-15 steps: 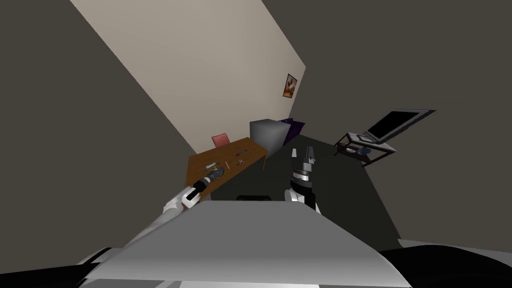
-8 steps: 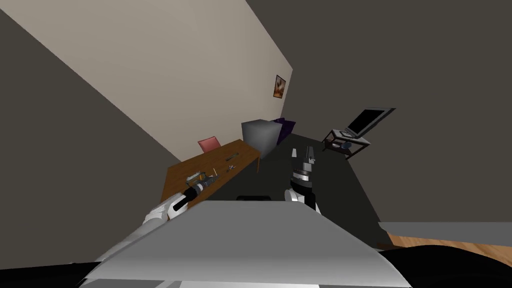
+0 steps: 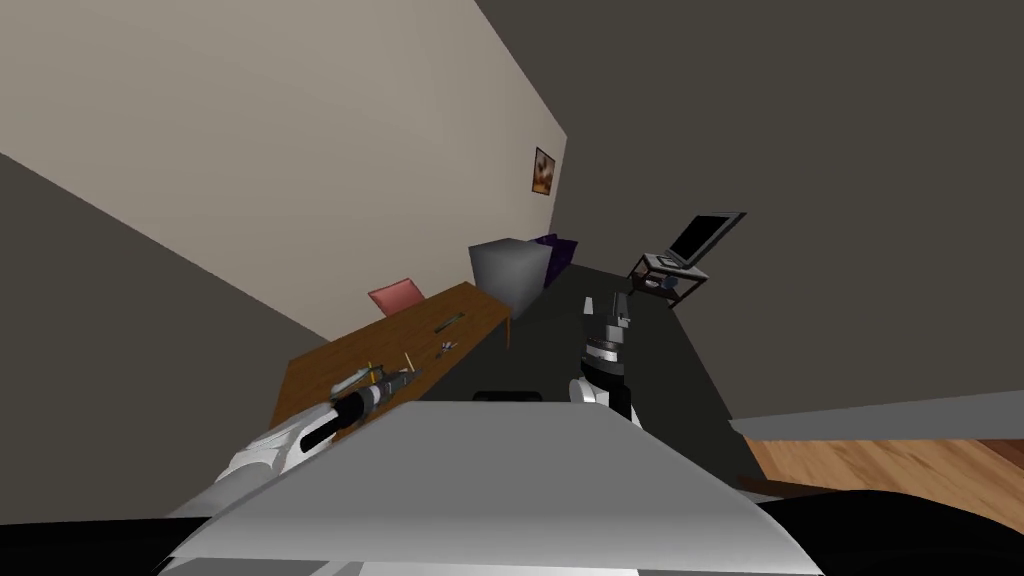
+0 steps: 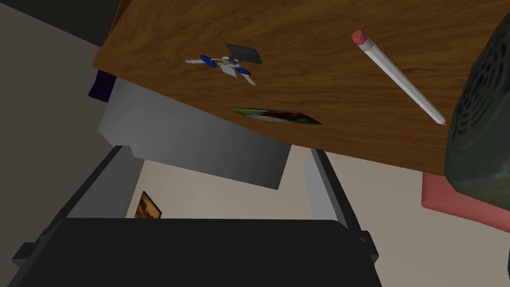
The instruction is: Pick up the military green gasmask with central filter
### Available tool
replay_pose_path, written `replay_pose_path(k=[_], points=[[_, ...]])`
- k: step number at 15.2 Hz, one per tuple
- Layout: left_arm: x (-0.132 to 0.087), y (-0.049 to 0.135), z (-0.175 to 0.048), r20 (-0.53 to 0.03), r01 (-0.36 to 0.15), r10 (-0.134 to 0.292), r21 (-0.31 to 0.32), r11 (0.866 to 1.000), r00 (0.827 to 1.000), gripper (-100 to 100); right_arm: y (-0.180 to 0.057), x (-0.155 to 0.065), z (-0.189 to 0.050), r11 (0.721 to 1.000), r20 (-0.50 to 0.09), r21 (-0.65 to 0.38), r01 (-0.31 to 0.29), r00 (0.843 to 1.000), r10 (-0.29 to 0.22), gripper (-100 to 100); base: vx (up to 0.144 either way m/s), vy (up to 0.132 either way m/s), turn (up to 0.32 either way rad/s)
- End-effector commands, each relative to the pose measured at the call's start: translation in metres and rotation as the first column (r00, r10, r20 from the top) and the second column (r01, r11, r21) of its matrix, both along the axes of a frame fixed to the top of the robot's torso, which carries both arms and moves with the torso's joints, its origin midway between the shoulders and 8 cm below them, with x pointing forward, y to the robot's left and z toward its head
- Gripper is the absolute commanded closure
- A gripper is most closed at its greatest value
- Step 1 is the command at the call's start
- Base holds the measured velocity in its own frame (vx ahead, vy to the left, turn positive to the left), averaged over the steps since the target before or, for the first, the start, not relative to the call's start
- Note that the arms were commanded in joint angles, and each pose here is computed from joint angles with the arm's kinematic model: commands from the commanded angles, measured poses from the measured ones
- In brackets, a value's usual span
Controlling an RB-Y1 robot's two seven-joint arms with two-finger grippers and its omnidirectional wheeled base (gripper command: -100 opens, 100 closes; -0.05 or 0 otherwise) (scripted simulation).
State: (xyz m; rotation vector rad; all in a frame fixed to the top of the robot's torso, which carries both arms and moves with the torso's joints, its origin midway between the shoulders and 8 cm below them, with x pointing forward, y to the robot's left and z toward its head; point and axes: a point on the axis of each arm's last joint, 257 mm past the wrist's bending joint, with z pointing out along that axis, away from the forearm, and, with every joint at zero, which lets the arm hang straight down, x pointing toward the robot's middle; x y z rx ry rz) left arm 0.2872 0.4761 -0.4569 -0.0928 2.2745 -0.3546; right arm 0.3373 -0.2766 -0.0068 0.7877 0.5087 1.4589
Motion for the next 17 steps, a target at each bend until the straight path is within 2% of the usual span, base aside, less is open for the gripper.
replay_pose_path(k=[1,2,3,4,5,6,7,8,9,11,12,13,14,15,16,17], points=[[-0.015,0.011,-0.001,-0.038,0.004,-0.003,0.017,1.000,0.999,-100,0.000,0.000,0.000,1.000,0.000,0.000,0.000,1.000,0.000,0,0.092,-0.030,-0.142],[-0.034,0.024,-0.006,-0.083,0.006,-0.004,0.034,0.999,0.997,-100,0.000,0.000,0.000,1.000,0.000,0.000,0.000,1.000,0.000,0,0.099,-0.034,-0.155],[-0.034,0.026,-0.004,-0.084,0.008,-0.005,0.040,0.999,0.996,-100,0.000,0.000,0.000,1.000,0.000,0.000,0.000,1.000,0.000,0,0.096,-0.027,-0.142],[-0.053,0.042,-0.007,-0.131,0.012,-0.004,0.063,0.998,0.991,-100,0.000,0.000,0.000,1.000,0.000,0.000,0.000,1.000,0.000,0,0.100,-0.028,-0.168],[-0.053,0.042,-0.007,-0.131,0.012,-0.004,0.063,0.998,0.991,-100,0.000,0.000,0.000,1.000,0.000,0.000,0.000,1.000,0.000,0,0.101,-0.022,-0.116],[-0.073,0.059,-0.008,-0.179,0.016,0.000,0.086,0.996,0.984,-100,0.000,0.000,0.000,1.000,0.000,0.000,0.000,1.000,0.000,0,0.114,-0.018,-0.148],[-0.073,0.059,-0.008,-0.179,0.016,0.000,0.086,0.996,0.984,-100,0.000,0.000,0.000,1.000,0.000,0.000,0.000,1.000,0.000,0,0.108,-0.012,-0.146],[-0.094,0.073,-0.009,-0.226,0.018,0.007,0.105,0.994,0.974,-100,0.000,0.000,0.000,1.000,0.000,0.000,0.000,1.000,0.000,0,0.113,-0.017,-0.160],[-0.094,0.075,-0.008,-0.226,0.019,0.006,0.110,0.994,0.974,-100,0.000,0.000,0.000,1.000,0.000,0.000,0.000,1.000,0.000,0,0.102,-0.011,-0.114],[-0.135,0.106,-0.006,-0.316,0.023,0.026,0.151,0.988,0.948,-100,0.000,0.000,0.000,1.000,0.000,0.000,0.000,1.000,0.000,0,0.127,-0.012,-0.202],[-0.135,0.108,-0.004,-0.317,0.025,0.026,0.156,0.987,0.948,-100,0.000,0.000,0.000,1.000,0.000,0.000,0.000,1.000,0.000,0,0.131,-0.001,-0.137],[-0.155,0.124,-0.001,-0.359,0.028,0.039,0.178,0.984,0.932,-100,0.000,0.000,0.000,1.000,0.000,0.000,0.000,1.000,0.000,0,0.117,-0.015,-0.086],[-0.155,0.124,-0.001,-0.359,0.028,0.039,0.178,0.984,0.932,-100,0.000,0.000,0.000,1.000,0.000,0.000,0.000,1.000,0.000,0,0.111,-0.016,-0.075],[-0.174,0.140,0.004,-0.399,0.030,0.053,0.200,0.979,0.915,-100,0.000,0.000,0.000,1.000,0.000,0.000,0.000,1.000,0.000,0,0.112,-0.015,-0.109],[-0.174,0.140,0.004,-0.399,0.030,0.053,0.200,0.979,0.915,-100,0.000,0.000,0.000,1.000,0.000,0.000,0.000,1.000,0.000,0,0.101,-0.004,-0.087],[-0.193,0.155,0.009,-0.437,0.033,0.069,0.221,0.975,0.897,-100,0.000,0.000,0.000,1.000,0.000,0.000,0.000,1.000,0.000,0,0.099,0.007,-0.100]])
